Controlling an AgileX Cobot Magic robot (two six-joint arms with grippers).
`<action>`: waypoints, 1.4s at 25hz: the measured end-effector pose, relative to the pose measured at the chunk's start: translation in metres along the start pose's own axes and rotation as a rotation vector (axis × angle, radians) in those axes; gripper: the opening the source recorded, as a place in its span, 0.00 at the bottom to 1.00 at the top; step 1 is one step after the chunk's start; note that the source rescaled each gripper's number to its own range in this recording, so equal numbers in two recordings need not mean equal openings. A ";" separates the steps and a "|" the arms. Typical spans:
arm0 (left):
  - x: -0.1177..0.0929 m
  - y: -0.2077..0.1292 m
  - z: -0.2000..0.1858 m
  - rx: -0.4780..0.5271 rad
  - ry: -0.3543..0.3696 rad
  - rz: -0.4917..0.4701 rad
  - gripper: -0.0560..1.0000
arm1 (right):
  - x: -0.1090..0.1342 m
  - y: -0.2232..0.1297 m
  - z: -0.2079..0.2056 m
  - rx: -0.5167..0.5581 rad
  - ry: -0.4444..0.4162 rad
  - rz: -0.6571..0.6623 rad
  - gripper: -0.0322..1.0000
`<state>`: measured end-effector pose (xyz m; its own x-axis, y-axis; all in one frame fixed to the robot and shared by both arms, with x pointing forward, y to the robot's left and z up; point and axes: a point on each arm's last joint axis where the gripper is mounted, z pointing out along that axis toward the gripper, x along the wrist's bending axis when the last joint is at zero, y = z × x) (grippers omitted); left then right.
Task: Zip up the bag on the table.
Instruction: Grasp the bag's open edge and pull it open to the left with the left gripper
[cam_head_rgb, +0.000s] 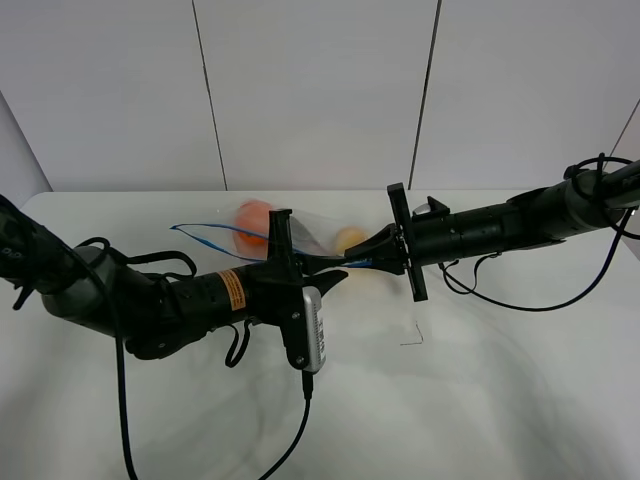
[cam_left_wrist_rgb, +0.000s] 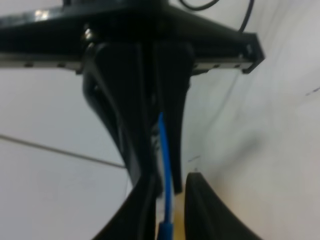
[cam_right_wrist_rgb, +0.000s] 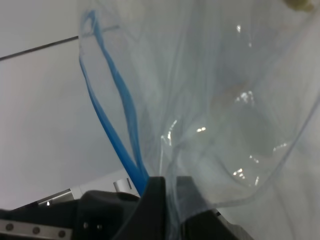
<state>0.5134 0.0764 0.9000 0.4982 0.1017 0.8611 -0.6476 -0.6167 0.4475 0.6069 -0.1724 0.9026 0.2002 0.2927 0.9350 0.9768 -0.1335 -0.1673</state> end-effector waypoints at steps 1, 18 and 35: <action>0.000 -0.001 0.000 0.006 0.004 -0.010 0.21 | 0.000 0.000 0.000 0.000 0.000 0.000 0.03; -0.001 -0.002 0.000 0.027 -0.007 -0.049 0.05 | 0.000 0.000 0.000 -0.001 -0.001 0.000 0.03; 0.002 -0.013 -0.003 0.149 0.051 -0.056 0.05 | 0.001 0.002 0.000 -0.024 0.007 0.008 0.03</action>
<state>0.5216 0.0867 0.8968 0.4984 0.1765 0.8488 -0.5254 -0.7173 0.4577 0.6091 -0.1726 0.9029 0.2074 0.2845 0.9360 0.9731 -0.1585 -0.1675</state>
